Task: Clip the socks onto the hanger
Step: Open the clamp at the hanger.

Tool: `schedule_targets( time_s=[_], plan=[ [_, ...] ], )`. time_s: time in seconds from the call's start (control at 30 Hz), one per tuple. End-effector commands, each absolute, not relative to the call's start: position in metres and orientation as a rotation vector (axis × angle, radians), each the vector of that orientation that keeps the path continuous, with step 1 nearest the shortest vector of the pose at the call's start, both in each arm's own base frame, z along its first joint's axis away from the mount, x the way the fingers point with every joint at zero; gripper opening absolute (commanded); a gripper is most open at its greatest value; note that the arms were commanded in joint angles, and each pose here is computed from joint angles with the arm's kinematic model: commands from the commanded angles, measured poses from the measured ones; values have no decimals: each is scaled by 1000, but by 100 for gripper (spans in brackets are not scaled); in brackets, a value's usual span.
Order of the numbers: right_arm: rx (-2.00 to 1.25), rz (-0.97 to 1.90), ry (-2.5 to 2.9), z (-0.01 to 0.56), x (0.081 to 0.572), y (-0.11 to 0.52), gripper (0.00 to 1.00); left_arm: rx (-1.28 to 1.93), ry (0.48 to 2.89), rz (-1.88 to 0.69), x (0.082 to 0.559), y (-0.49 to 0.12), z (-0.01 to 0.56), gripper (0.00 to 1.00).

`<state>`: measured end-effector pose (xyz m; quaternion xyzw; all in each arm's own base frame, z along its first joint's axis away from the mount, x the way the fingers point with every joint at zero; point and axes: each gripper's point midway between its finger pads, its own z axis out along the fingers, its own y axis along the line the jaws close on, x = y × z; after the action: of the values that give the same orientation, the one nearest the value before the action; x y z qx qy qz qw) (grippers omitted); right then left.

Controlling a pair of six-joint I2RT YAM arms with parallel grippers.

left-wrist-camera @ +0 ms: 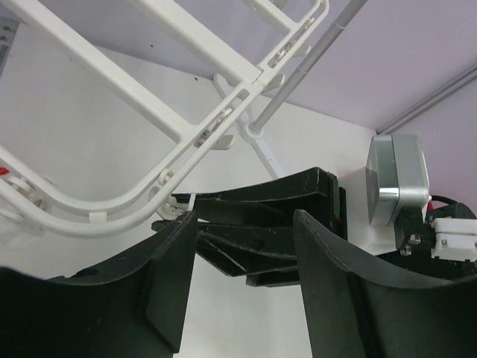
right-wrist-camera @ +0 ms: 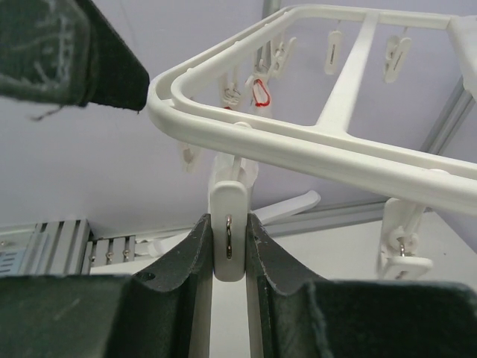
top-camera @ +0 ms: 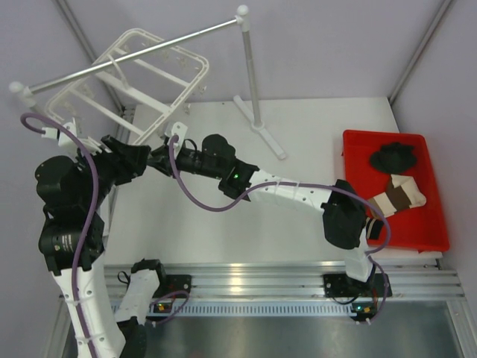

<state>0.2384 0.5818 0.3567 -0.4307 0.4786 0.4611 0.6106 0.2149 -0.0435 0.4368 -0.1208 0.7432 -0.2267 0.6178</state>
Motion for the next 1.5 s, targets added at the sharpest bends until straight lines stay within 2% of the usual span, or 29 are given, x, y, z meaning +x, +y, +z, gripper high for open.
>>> schedule_targets(
  time_s=[0.0, 0.37, 0.93, 1.2, 1.47],
  plan=[
    [-941, 1095, 1012, 410, 238, 568, 0, -245, 1754, -540, 212, -49, 426, 59],
    [-962, 1122, 1005, 410, 231, 565, 0, -303, 1844, -498, 214, -41, 388, 56],
    [-1000, 1234, 985, 415, 218, 560, 0, -364, 1726, -416, 238, -21, 390, 57],
    [-1010, 1240, 976, 413, 217, 561, 0, -367, 1675, -476, 248, -25, 399, 56],
    [-1024, 1240, 976, 405, 215, 560, 0, -372, 1634, -506, 256, -27, 407, 51]
  ],
)
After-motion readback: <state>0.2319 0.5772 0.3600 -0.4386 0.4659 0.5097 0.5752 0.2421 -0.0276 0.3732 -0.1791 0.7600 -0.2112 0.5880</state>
